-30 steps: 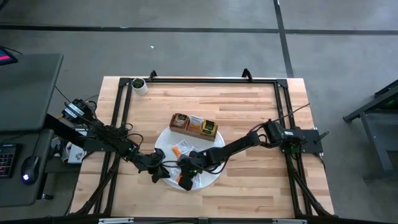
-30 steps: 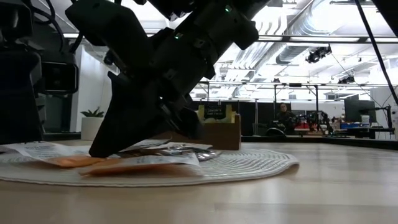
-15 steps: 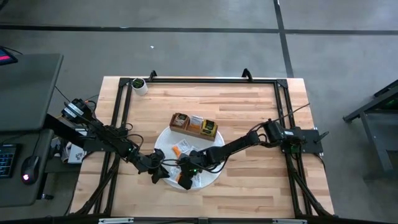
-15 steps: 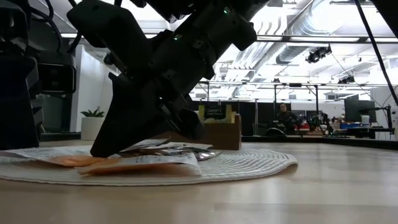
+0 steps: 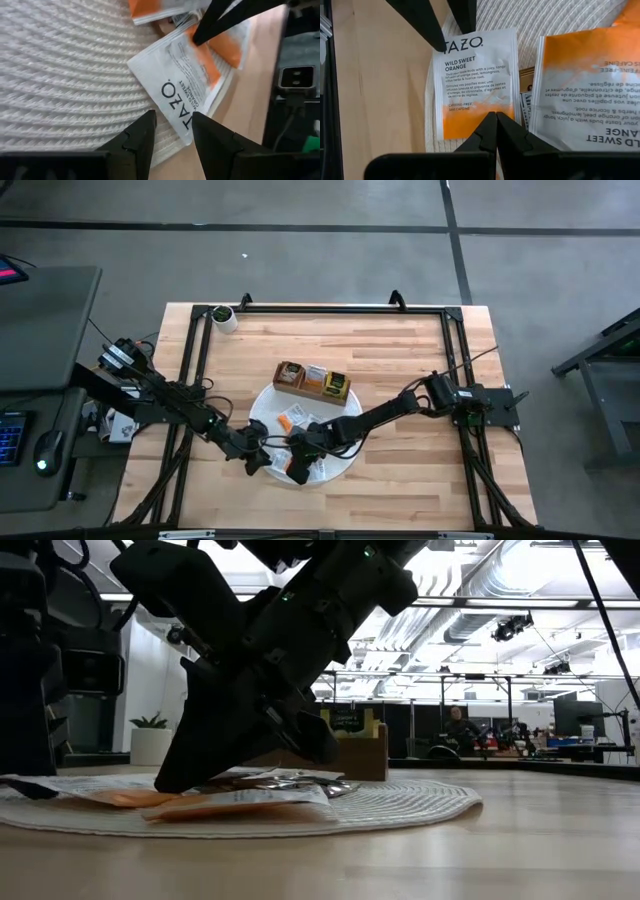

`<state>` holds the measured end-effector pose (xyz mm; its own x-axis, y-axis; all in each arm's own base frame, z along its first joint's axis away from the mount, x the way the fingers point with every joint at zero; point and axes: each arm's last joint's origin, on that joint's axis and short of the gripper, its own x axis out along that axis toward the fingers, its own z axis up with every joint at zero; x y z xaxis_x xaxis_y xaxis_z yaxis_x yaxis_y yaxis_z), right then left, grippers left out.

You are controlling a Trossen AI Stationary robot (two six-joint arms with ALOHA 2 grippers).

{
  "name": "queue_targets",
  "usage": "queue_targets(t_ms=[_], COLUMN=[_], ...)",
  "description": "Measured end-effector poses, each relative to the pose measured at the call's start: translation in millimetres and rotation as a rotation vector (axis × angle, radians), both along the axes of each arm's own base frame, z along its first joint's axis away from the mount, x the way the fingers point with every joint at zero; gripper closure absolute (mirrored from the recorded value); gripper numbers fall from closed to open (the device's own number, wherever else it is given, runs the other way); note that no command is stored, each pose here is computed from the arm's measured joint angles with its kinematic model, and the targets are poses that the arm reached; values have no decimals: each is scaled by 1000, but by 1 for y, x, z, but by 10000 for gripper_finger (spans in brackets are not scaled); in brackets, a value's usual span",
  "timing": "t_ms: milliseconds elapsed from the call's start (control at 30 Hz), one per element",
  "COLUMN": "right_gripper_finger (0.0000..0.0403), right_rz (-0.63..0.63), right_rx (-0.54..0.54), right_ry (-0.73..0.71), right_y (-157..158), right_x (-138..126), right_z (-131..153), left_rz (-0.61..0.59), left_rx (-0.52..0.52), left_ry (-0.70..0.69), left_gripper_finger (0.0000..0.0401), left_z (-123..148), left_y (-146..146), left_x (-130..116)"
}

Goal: Pick & Place Tea
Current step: Put the orange tea bag into the middle section of the wooden organizer

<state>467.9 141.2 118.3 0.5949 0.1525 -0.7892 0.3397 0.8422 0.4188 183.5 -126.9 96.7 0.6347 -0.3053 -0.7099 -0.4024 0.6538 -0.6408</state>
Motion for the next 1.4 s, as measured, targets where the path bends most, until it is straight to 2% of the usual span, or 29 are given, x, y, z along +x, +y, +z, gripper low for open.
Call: queue_targets(t_ms=[100, 233, 467, 767, 900, 1133, 1400], right_gripper_finger=[403, 403, 403, 403, 403, 403, 403], right_rz=[0, 5, 13, 22, 27, 27, 38], right_rx=[-3, -5, -10, -6, -6, -6, 3], right_ry=[-1, -2, -4, -5, -8, -9, -33], right_y=[0, 0, 0, 1, 1, 1, 1], right_x=[0, 0, 0, 0, 0, 0, 2], right_z=[0, 0, 0, 0, 0, 0, 1], left_rz=[-15, -31, -62, -82, -102, -143, -182], left_rx=[31, 51, 31, 12, -5, -11, 7], left_ry=[33, 12, -13, -11, -5, -13, -26], left_gripper_finger=[266, 266, 265, 267, 292, 391, 399], left_z=[5, 12, 22, 23, 23, 24, 25], left_y=[-4, -6, -4, -5, -6, -7, -7], left_x=[5, 15, 29, 30, 30, 30, 30])
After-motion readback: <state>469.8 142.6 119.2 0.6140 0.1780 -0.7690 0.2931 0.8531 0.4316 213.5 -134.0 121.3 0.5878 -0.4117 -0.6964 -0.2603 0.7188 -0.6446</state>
